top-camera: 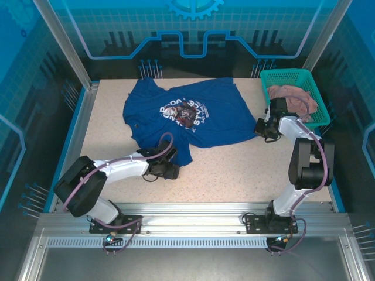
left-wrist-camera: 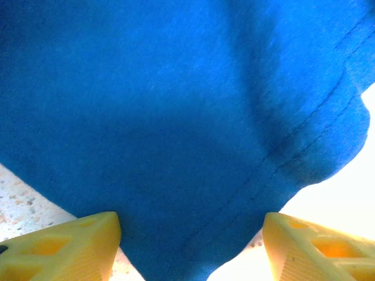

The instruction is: Fold the inside-out t-shirt

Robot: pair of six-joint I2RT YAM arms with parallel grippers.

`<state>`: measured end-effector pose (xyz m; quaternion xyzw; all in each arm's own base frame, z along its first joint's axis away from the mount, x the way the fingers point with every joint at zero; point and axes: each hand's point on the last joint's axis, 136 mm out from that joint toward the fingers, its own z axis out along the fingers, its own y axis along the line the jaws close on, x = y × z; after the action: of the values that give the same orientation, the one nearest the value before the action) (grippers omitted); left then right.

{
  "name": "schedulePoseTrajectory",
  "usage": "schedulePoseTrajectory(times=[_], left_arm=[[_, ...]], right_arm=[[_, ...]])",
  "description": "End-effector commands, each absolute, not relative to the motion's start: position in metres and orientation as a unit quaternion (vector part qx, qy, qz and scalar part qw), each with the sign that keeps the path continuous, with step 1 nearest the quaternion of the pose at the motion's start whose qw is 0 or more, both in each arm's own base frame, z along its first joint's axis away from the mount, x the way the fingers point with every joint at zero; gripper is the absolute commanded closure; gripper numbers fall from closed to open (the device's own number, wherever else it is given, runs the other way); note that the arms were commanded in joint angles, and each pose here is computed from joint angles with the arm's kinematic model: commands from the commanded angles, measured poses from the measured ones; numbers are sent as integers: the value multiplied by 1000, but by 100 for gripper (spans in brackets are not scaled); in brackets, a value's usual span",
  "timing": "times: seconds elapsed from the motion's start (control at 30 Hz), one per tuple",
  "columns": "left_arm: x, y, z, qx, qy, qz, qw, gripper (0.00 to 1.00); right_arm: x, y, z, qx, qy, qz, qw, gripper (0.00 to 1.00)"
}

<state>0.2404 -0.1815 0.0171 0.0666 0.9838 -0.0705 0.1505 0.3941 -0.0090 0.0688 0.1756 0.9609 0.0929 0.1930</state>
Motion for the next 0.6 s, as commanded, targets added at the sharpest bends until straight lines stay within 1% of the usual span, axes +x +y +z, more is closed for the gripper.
schedulePoseTrajectory(times=[0.0, 0.13, 0.23, 0.47, 0.57], left_arm=[[231, -171, 11, 66, 988, -30, 134, 33], [223, -169, 8, 72, 989, -24, 124, 35], [213, -168, 5, 83, 990, -14, 111, 39], [196, -161, -1, 99, 990, 3, 98, 55], [194, -163, -2, 103, 990, -1, 99, 63]], right_arm=[[392, -7, 72, 170, 961, 101, 195, 97], [393, -5, 70, 170, 961, 106, 192, 97], [393, -6, 70, 169, 961, 105, 193, 97], [392, -9, 71, 171, 961, 102, 194, 97], [392, -9, 72, 171, 960, 101, 195, 97]])
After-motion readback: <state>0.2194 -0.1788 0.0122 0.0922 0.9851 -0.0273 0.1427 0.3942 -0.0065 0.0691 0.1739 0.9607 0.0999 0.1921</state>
